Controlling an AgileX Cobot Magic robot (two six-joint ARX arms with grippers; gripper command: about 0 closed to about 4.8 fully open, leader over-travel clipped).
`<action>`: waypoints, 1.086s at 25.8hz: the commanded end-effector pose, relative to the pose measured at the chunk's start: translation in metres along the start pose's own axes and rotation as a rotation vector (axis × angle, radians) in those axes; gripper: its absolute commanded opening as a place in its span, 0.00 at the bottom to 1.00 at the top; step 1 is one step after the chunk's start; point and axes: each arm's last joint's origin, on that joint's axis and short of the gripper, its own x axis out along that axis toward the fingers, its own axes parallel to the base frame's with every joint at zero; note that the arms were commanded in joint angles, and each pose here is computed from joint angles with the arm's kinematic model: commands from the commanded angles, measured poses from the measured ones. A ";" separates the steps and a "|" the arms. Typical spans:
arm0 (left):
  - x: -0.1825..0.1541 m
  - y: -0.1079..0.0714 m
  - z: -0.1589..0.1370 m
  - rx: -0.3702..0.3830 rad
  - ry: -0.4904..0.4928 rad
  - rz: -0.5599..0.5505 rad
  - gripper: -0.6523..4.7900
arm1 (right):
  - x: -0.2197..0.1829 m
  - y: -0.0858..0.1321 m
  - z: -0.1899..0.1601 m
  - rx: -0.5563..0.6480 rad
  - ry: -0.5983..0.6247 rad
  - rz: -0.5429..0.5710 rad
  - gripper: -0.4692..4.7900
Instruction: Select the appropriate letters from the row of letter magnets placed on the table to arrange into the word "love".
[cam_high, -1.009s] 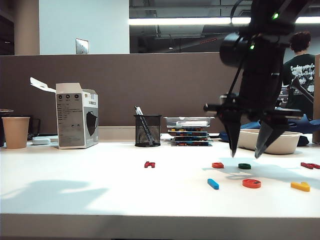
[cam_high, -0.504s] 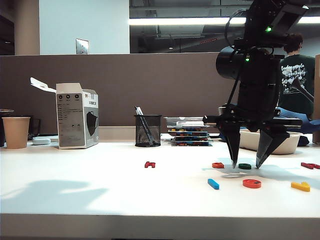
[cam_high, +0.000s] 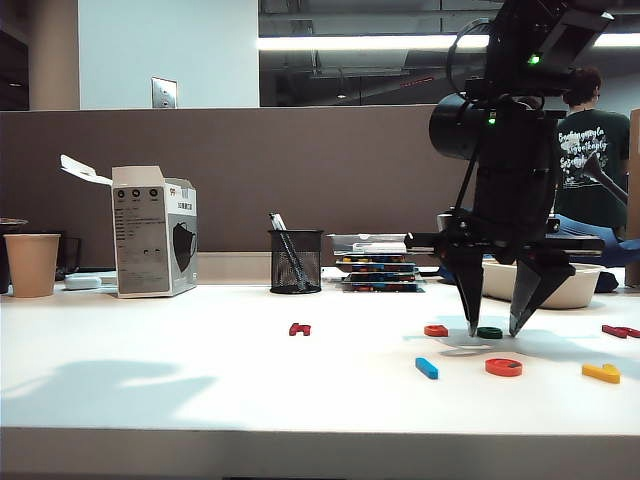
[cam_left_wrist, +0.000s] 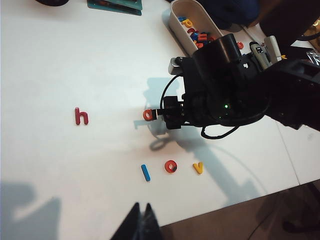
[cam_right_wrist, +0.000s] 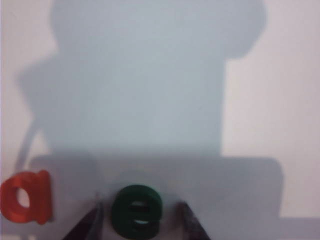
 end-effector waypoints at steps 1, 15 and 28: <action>-0.002 0.000 0.001 0.000 -0.010 -0.007 0.11 | 0.001 0.001 0.000 0.004 0.003 0.003 0.48; -0.002 0.000 0.001 0.000 -0.010 -0.007 0.11 | 0.001 0.001 -0.001 0.004 0.007 0.006 0.46; -0.002 0.000 0.001 0.000 -0.010 -0.006 0.11 | 0.001 0.001 -0.001 0.003 0.007 0.009 0.40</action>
